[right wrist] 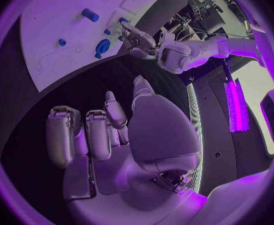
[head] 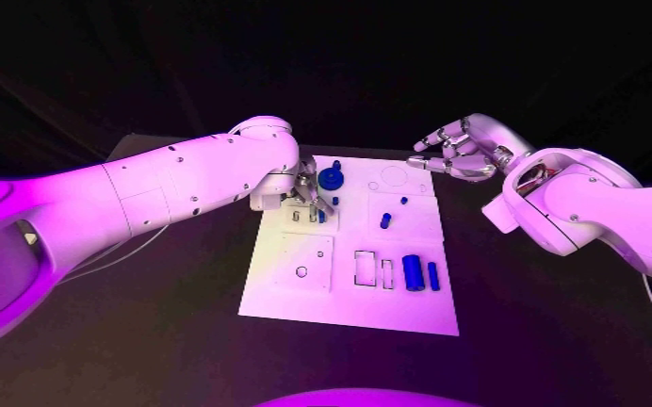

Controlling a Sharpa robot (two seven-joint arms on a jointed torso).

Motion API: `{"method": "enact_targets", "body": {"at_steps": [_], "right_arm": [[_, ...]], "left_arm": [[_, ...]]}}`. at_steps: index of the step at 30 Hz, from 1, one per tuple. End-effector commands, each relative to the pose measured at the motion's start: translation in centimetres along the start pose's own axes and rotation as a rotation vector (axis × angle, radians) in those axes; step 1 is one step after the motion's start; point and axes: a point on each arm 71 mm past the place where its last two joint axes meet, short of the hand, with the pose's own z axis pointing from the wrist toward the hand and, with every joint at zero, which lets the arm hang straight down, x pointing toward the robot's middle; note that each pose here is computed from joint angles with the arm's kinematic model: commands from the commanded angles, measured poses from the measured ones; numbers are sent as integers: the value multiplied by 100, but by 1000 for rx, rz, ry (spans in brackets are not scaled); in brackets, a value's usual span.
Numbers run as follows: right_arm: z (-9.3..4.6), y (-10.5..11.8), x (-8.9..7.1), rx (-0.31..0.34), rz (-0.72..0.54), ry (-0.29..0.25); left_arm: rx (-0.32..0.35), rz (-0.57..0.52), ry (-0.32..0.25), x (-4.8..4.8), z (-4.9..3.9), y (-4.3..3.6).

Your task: Assemble the parts on the task board

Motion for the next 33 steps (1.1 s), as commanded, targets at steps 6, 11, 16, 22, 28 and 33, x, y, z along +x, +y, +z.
{"method": "enact_targets", "body": {"at_steps": [6,11,16,22,28,33], "right_arm": [[5,5,20,-2,-7,15],[8,1,23,-1,-7,16],[10,-1,28,0,-7,18],[11,-3,32,1,-7,21],[9,-6,33,2,-8,22],[9,-9,33,3,-8,23]], "left_arm": [[16,15,20,21,-1,-40],[20,6,17,19,-1,-43],[25,-2,17,18,0,-44],[33,-10,23,21,1,-46],[39,-24,30,22,1,-38],[40,-44,26,17,-6,-6]]}}
